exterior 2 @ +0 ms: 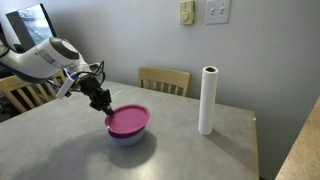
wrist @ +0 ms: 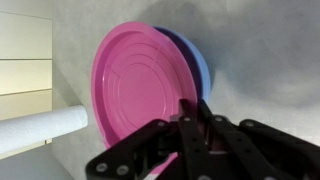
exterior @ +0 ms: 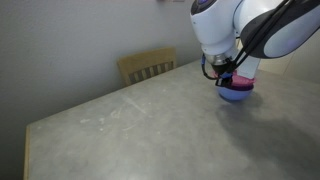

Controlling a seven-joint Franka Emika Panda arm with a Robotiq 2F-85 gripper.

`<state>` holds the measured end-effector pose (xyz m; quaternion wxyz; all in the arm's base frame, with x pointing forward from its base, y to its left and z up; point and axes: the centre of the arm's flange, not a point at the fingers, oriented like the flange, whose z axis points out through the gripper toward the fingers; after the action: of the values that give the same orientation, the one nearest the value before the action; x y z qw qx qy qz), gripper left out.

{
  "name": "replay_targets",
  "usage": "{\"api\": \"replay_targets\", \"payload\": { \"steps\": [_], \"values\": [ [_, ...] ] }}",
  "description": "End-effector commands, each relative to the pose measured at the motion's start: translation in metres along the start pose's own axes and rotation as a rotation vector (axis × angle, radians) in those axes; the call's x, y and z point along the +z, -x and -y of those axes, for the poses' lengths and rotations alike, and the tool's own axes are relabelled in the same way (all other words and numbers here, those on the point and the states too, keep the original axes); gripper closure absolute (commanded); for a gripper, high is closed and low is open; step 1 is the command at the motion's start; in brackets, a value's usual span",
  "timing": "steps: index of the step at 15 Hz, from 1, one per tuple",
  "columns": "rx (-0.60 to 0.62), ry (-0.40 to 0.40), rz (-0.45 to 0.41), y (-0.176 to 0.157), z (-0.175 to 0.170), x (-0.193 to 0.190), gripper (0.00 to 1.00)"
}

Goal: Pick up the lid and put it on the bowl, and then remove it and put it back on the table

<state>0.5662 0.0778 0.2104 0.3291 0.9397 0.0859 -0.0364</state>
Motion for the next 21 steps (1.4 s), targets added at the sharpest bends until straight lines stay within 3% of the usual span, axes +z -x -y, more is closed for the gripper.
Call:
{"api": "replay_targets", "payload": {
  "steps": [1,21],
  "values": [
    [0.009,0.008,-0.015,0.002,0.009,0.009,0.97],
    [0.078,0.015,0.018,0.013,0.015,0.023,0.98]
  ]
}}
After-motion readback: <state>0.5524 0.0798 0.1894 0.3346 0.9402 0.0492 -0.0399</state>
